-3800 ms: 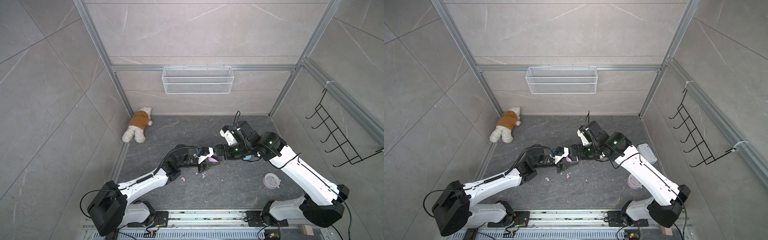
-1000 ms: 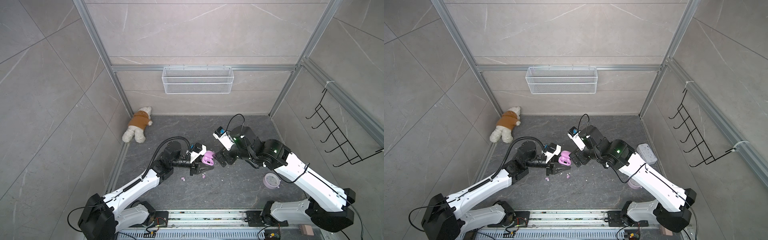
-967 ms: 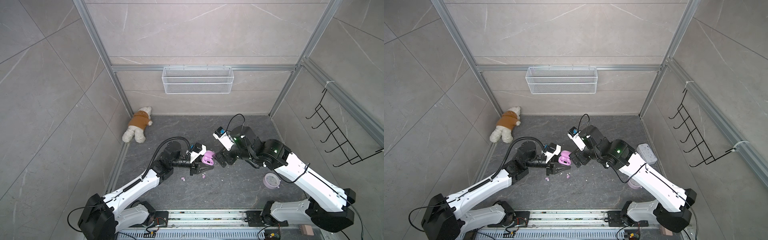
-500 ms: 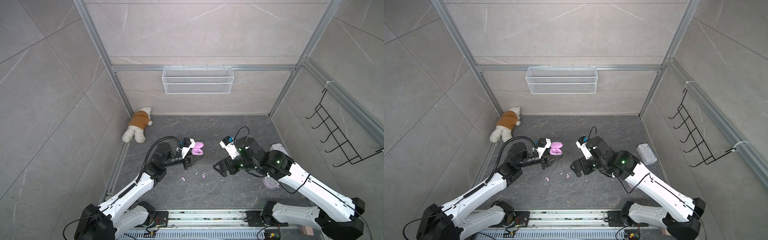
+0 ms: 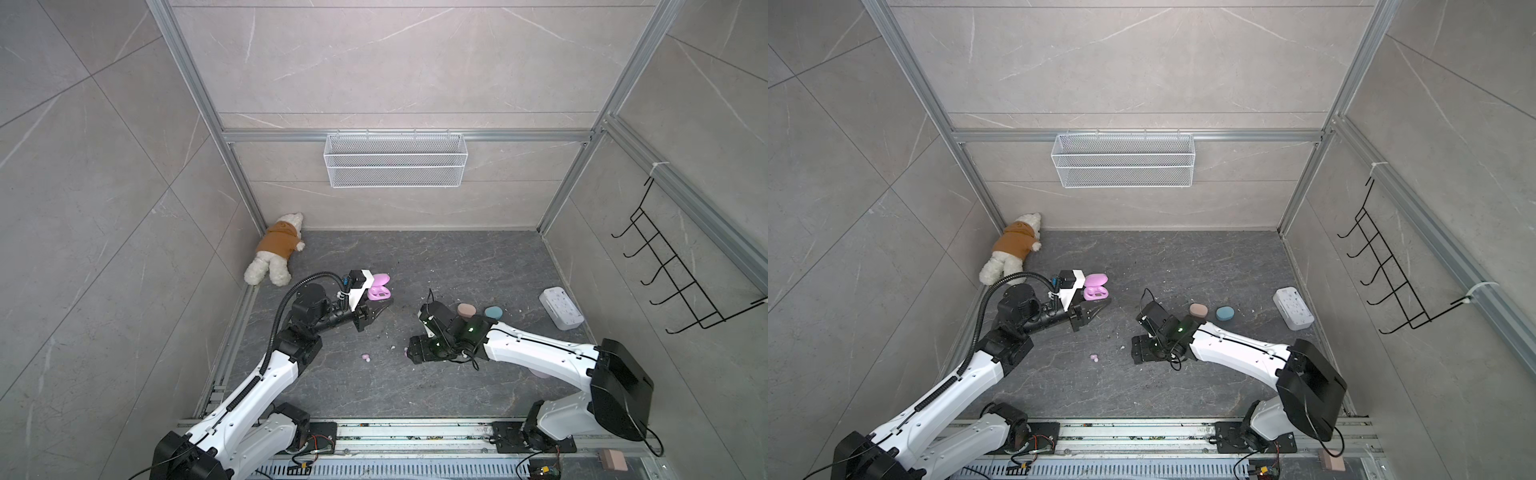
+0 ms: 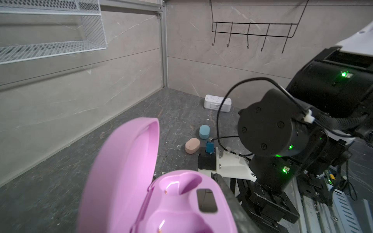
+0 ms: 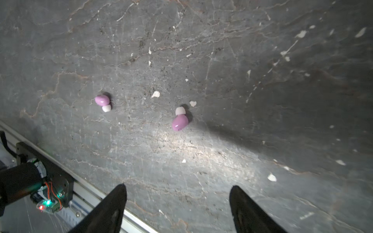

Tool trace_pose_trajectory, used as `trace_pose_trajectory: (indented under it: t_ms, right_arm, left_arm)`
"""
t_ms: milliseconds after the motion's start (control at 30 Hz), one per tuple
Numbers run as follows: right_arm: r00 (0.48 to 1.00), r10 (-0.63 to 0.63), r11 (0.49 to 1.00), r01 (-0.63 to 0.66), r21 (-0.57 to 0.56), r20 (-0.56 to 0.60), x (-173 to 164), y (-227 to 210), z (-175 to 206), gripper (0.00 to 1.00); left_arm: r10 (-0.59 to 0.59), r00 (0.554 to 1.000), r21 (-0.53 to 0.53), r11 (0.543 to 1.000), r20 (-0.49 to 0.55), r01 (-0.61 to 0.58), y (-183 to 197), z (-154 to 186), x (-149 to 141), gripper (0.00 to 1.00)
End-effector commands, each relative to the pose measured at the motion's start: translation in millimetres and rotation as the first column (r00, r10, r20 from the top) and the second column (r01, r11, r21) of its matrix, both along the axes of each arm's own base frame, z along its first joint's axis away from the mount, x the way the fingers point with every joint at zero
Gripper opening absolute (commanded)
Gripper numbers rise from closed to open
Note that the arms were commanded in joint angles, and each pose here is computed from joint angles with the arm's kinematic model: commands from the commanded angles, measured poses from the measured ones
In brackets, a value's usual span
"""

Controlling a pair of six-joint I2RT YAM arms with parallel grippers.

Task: Insert wireless bluetooth earbuds into charging case
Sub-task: Rotate the wireless bluetooth earbud at the center of the table.

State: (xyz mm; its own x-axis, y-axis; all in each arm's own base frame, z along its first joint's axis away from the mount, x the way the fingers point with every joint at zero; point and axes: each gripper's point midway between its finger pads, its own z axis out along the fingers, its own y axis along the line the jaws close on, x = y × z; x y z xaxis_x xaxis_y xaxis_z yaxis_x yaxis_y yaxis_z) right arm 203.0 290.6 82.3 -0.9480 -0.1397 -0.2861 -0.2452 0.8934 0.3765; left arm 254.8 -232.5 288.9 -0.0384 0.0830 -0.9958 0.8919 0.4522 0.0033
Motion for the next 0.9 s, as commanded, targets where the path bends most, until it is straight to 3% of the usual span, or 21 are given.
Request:
trace_pose_trajectory:
  t_ms: [0, 533, 867]
  right_arm:
    - [0.997, -0.082, 0.995, 0.081, 0.060, 0.002, 12, 14, -8, 0.81]
    - [0.987, -0.100, 0.990, 0.112, 0.089, -0.128, 15, 45, -58, 0.73]
    - [0.994, -0.058, 0.978, 0.075, 0.193, -0.091, 25, 69, -33, 0.71]
  left_arm:
    - [0.039, 0.997, -0.014, 0.999, 0.074, -0.038, 11, 20, 10, 0.21]
    - [0.053, 0.995, -0.035, 0.998, 0.083, -0.051, 18, 24, 19, 0.20]
    - [0.061, 0.995, -0.036, 0.998, 0.079, -0.058, 19, 22, 21, 0.20]
